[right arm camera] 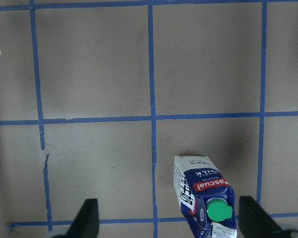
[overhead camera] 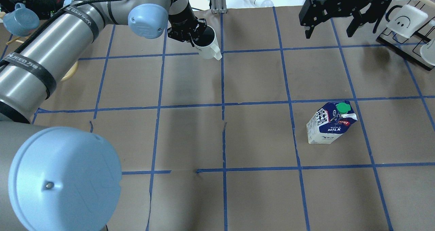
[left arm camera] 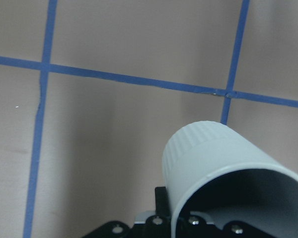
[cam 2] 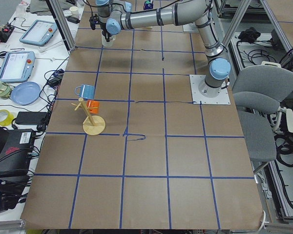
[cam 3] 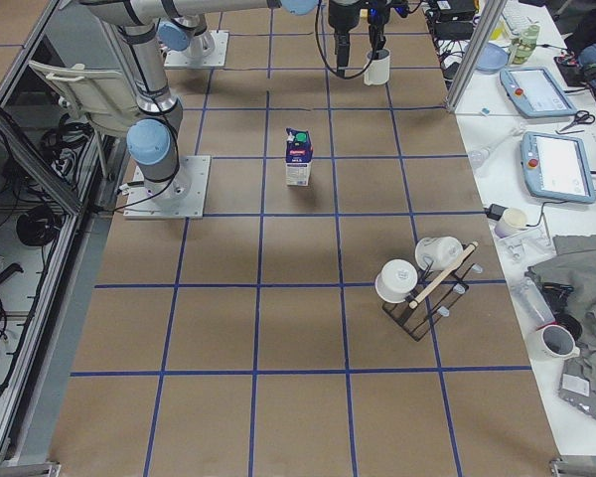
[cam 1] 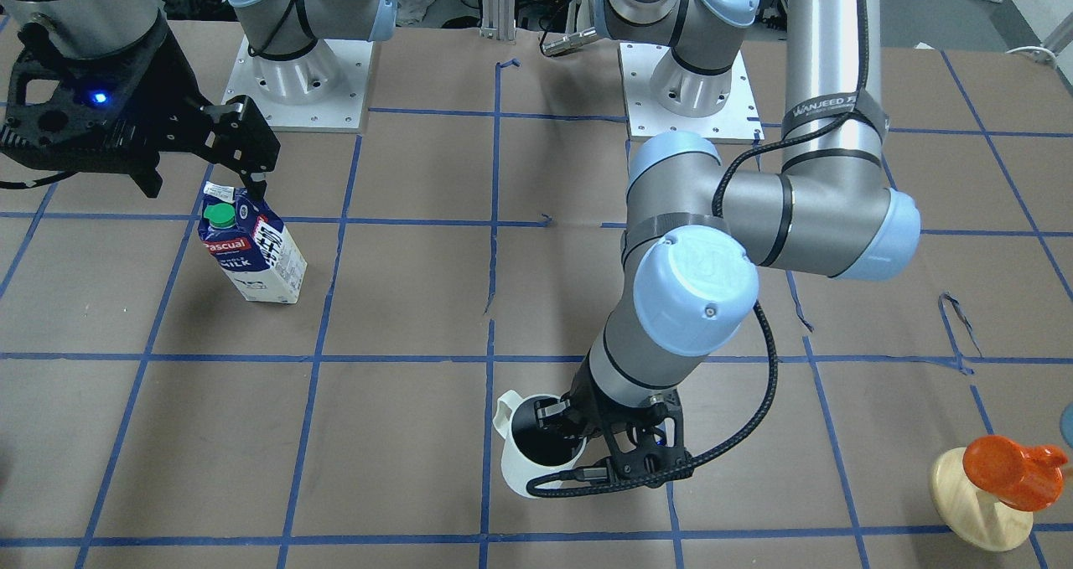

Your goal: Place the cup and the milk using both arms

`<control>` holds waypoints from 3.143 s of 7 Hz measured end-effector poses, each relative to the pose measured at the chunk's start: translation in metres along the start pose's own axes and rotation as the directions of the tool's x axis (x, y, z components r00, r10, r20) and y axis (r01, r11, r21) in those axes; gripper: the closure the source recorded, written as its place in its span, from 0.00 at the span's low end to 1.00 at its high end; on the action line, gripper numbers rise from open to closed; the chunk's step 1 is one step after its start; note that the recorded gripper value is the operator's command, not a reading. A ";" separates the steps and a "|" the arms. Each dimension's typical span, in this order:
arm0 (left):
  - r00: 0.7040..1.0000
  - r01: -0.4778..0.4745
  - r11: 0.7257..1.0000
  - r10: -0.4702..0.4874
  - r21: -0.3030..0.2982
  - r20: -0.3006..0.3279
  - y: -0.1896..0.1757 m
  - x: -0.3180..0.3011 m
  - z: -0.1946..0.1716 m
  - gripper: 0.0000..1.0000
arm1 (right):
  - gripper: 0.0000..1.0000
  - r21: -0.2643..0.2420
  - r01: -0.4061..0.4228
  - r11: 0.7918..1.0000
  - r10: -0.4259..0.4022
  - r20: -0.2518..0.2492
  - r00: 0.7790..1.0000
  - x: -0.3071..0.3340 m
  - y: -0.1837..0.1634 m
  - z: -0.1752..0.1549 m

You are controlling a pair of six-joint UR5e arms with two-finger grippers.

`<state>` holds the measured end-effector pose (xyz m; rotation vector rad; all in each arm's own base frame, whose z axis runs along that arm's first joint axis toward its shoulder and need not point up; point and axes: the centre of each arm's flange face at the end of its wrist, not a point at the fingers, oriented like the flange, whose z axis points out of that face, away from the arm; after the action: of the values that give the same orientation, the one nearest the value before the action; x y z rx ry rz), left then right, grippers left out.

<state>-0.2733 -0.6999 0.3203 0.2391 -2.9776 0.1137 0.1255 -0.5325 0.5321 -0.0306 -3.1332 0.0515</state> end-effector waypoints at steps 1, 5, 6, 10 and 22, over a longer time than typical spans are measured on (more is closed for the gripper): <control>1.000 0.001 1.000 -0.001 -0.005 0.004 0.000 0.012 0.010 1.00 | 0.00 0.000 0.000 1.000 0.000 0.003 1.000 0.000 0.000 0.000; 0.998 -0.025 0.999 0.027 -0.034 0.062 0.030 0.048 0.041 1.00 | 0.00 -0.005 0.000 1.000 0.000 0.000 1.000 0.000 0.000 0.002; 0.997 -0.034 0.999 0.036 -0.036 0.066 0.035 0.052 0.045 1.00 | 0.00 -0.005 0.001 1.000 -0.001 -0.001 1.000 0.000 0.000 0.002; 0.992 -0.082 0.994 0.089 -0.076 0.091 0.068 0.053 0.067 1.00 | 0.00 -0.008 0.001 1.000 -0.001 0.003 1.000 0.000 -0.002 0.004; 0.987 -0.100 0.986 0.116 -0.135 0.115 0.133 0.018 0.073 0.43 | 0.00 -0.085 0.076 0.993 -0.079 -0.034 0.996 0.007 0.008 0.045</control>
<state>-0.3234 -0.5776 0.2429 0.0705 -3.1042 -0.0847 0.1185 -0.5261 0.4872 0.0887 -3.0940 -0.0804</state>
